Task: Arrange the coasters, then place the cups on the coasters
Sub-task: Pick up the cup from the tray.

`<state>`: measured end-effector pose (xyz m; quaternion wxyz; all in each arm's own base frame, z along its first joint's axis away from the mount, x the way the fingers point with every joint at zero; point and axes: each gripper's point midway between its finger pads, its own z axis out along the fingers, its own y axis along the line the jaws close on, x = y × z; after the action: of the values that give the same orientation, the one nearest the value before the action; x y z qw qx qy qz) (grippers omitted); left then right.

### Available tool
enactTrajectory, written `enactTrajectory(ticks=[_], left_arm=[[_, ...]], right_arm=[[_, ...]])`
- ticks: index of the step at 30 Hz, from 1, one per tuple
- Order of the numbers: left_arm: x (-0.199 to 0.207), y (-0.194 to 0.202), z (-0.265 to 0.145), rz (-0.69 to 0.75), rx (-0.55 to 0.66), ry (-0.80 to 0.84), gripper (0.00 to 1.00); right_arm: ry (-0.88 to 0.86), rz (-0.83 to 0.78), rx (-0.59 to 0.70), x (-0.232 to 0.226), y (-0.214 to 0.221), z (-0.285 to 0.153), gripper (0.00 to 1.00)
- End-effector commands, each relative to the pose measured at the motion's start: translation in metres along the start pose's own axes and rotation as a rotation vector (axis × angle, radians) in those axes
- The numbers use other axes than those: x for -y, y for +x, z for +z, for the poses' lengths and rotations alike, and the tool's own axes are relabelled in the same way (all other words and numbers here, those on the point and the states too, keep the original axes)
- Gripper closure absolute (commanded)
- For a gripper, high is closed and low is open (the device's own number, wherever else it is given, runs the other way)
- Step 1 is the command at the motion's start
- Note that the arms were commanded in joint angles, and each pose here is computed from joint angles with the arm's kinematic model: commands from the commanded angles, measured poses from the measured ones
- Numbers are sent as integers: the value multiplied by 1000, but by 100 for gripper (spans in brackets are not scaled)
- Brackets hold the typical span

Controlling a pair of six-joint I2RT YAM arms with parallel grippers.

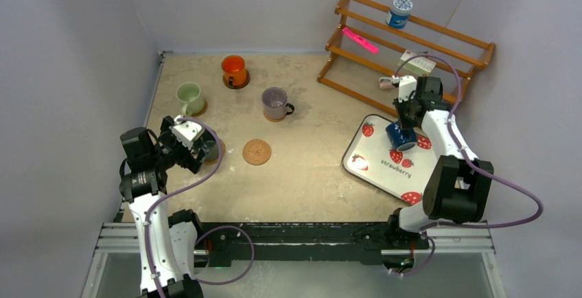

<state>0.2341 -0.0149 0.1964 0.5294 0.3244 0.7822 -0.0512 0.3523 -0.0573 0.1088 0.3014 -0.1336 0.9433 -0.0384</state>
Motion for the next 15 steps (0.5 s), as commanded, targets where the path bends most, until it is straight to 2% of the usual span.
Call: enactTrajectory(ticks=[1,5,10,15], left_arm=[[-1,-7,-1,30,29,5,0],[-1,-8,-1,31,29,5,0],[-1,-8,-1,29,30,5,0],[-1,-7,-1,29,29,4,0]], right_arm=[[-47,-3,81,-10,-20,-17,100],[-126,-56,240,-29,-40,-40,100],[-138,-124,460,-44,-58,-71,100],[-173,-150,600,-62,-57,-79,100]])
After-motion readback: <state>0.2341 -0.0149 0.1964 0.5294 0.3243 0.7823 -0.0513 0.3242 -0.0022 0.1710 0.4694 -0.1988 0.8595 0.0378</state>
